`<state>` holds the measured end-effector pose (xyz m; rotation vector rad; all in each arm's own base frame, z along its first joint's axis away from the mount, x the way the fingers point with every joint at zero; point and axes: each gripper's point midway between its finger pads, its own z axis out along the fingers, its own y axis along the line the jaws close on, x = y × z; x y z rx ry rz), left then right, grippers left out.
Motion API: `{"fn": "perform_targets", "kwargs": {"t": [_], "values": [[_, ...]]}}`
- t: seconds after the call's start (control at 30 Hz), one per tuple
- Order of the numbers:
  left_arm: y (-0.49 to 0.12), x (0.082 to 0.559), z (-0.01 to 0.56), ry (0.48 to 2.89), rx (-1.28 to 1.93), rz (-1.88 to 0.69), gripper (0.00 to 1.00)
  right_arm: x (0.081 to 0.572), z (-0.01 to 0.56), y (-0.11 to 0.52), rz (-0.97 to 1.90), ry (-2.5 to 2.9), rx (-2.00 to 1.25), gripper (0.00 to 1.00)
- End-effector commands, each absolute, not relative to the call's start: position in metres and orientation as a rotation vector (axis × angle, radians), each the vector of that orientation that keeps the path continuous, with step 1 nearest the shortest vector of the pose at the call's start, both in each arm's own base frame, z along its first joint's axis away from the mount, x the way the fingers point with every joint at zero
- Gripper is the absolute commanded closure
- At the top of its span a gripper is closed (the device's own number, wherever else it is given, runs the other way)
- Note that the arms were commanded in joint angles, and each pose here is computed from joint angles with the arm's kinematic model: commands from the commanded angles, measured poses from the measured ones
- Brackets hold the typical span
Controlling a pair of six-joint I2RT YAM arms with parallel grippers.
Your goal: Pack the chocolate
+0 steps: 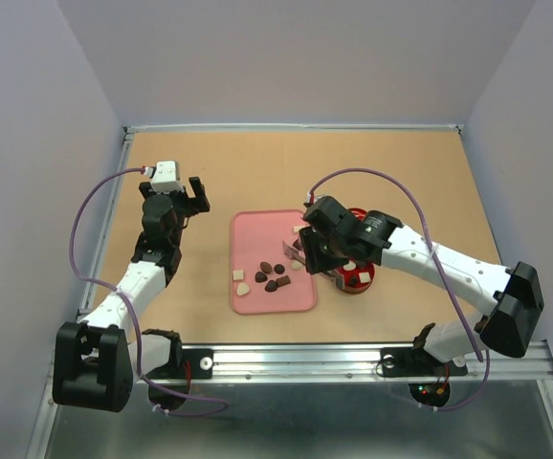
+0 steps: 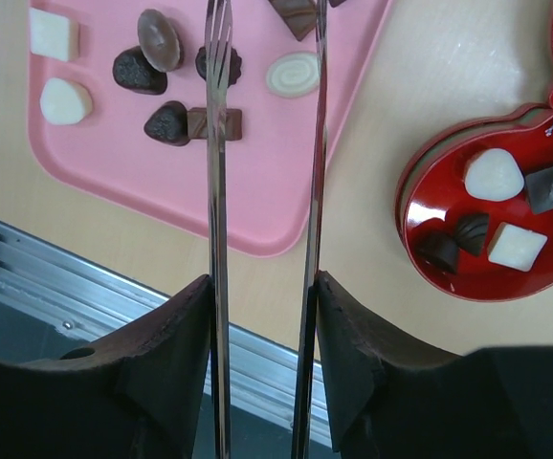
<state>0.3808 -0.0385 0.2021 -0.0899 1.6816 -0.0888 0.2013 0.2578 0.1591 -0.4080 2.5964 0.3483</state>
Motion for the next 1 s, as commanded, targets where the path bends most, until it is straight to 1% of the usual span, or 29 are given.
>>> {"fn": "perform_targets", "kwargs": {"t": [0.0, 0.97], "values": [[-0.037, 0.385, 0.221, 1.626, -0.096, -0.090, 0.04, 0.197, 0.156, 0.268, 0.409, 2.591, -0.443, 0.50], [-0.039, 0.385, 0.222, 1.622, -0.092, -0.103, 0.04, 0.184, 0.127, 0.253, 0.329, 2.679, -0.478, 0.48]]}}
